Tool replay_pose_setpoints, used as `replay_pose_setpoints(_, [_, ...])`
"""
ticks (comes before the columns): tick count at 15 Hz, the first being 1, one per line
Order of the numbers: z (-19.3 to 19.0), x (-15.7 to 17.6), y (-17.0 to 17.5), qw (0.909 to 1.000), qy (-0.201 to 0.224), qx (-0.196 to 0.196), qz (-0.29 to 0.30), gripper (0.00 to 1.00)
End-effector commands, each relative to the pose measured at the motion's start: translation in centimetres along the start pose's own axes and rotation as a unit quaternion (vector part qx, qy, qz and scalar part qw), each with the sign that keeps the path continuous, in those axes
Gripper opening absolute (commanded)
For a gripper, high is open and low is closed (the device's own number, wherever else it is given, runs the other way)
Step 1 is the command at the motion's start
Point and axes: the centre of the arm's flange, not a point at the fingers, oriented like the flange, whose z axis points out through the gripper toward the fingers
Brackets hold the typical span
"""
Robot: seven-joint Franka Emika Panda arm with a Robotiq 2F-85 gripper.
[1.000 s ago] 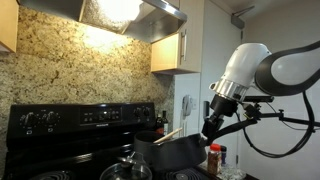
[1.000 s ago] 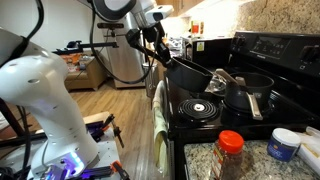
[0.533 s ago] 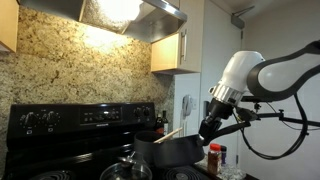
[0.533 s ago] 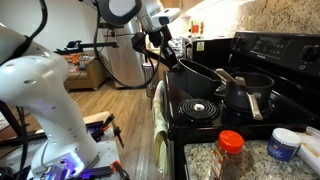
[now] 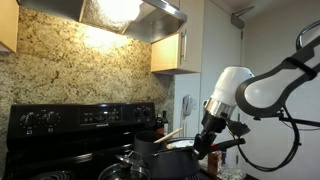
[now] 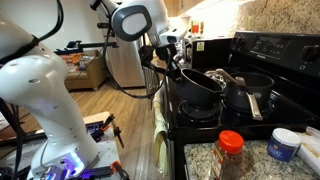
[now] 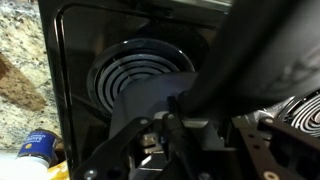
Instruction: Slide the brown pot handle to the right, put the lid on the covered pot, and then put the pot with a black handle on the right front plate
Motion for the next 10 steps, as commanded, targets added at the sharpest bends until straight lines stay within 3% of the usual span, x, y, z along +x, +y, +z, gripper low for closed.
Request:
replay_pose_setpoints(1, [0.0, 0.0, 0.0, 1.0000, 0.000, 0.000, 0.000, 0.36])
replay_pose_setpoints(2, [-0.1, 0.1, 0.0, 1.0000, 0.001, 0.001, 0.000, 0.36])
replay_pose_setpoints(3, [-0.1, 0.1, 0.0, 1.0000, 0.001, 0.001, 0.000, 0.15])
replay_pose_setpoints(10, [1.6, -1.7, 2.6, 0.9982, -0.024, -0.037, -0.040, 0.15])
